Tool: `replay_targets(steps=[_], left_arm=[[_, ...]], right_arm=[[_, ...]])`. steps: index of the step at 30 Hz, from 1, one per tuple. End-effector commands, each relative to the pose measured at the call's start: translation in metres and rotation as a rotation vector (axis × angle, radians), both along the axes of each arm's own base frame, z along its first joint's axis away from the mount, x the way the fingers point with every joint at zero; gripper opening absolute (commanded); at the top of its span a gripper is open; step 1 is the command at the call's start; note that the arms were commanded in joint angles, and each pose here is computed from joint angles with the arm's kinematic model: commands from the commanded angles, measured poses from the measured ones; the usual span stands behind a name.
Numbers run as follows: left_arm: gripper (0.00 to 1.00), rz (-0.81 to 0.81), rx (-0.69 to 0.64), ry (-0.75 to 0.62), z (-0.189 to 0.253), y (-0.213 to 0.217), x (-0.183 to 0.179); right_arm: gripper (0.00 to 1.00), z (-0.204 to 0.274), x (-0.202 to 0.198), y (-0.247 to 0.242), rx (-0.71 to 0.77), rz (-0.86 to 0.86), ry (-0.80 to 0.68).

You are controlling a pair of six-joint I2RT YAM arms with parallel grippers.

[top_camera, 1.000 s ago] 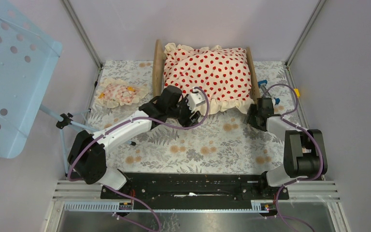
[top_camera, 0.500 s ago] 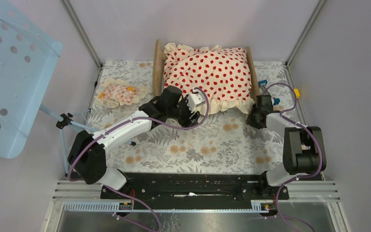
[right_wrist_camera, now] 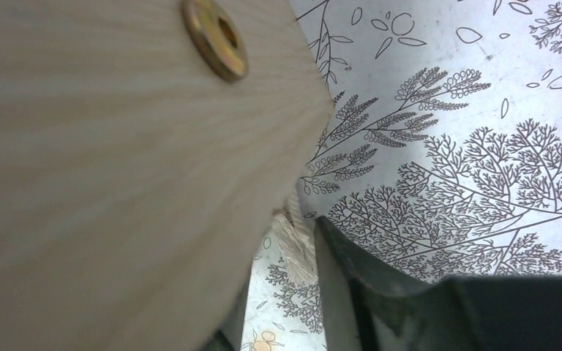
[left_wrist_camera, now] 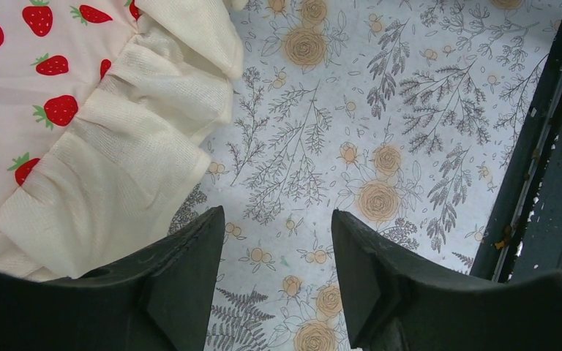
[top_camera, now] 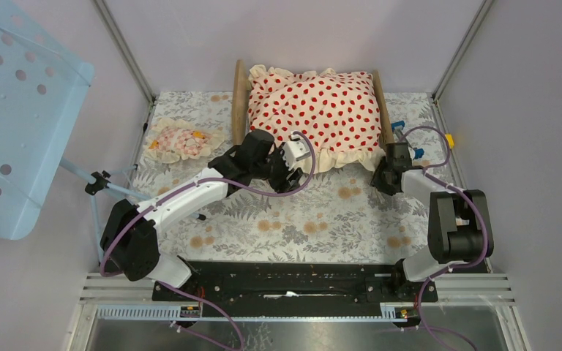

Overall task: Set up the pet bed
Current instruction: Adjust the ropes on the bed frame.

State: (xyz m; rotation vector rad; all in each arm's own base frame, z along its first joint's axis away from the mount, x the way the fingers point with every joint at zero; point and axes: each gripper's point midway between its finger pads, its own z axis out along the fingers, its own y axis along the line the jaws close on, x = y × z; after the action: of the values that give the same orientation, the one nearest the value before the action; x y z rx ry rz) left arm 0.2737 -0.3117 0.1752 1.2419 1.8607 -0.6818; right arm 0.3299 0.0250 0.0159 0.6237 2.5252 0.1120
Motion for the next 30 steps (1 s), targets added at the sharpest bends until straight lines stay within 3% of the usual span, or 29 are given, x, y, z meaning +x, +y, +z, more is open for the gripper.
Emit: replay_targets(steps=[1,5,13,26,30], left_arm=[[0.59,-0.024,-0.058,-0.050,0.023,-0.003,-0.001],[0.59,-0.025,-0.061,-0.050,0.024,-0.003,-0.001],[0.59,-0.037,-0.071,-0.042,0.025,-0.005,-0.004],[0.59,-0.033,-0.072,-0.048,0.027,-0.004,-0.003],[0.59,-0.035,-0.075,-0.051,0.029,-0.004,-0.004]], right_arm=[[0.48,-0.020,-0.044,-0.006,-0.013,-0.105,0.120],[0.53,-0.018,-0.048,-0.010,-0.019,-0.162,0.069],[0.54,-0.022,-0.064,-0.015,-0.036,-0.254,0.018],[0.59,-0.033,-0.063,-0.002,-0.067,-0.232,0.012],[0.55,-0.031,-0.063,-0.001,-0.083,-0.225,0.008]])
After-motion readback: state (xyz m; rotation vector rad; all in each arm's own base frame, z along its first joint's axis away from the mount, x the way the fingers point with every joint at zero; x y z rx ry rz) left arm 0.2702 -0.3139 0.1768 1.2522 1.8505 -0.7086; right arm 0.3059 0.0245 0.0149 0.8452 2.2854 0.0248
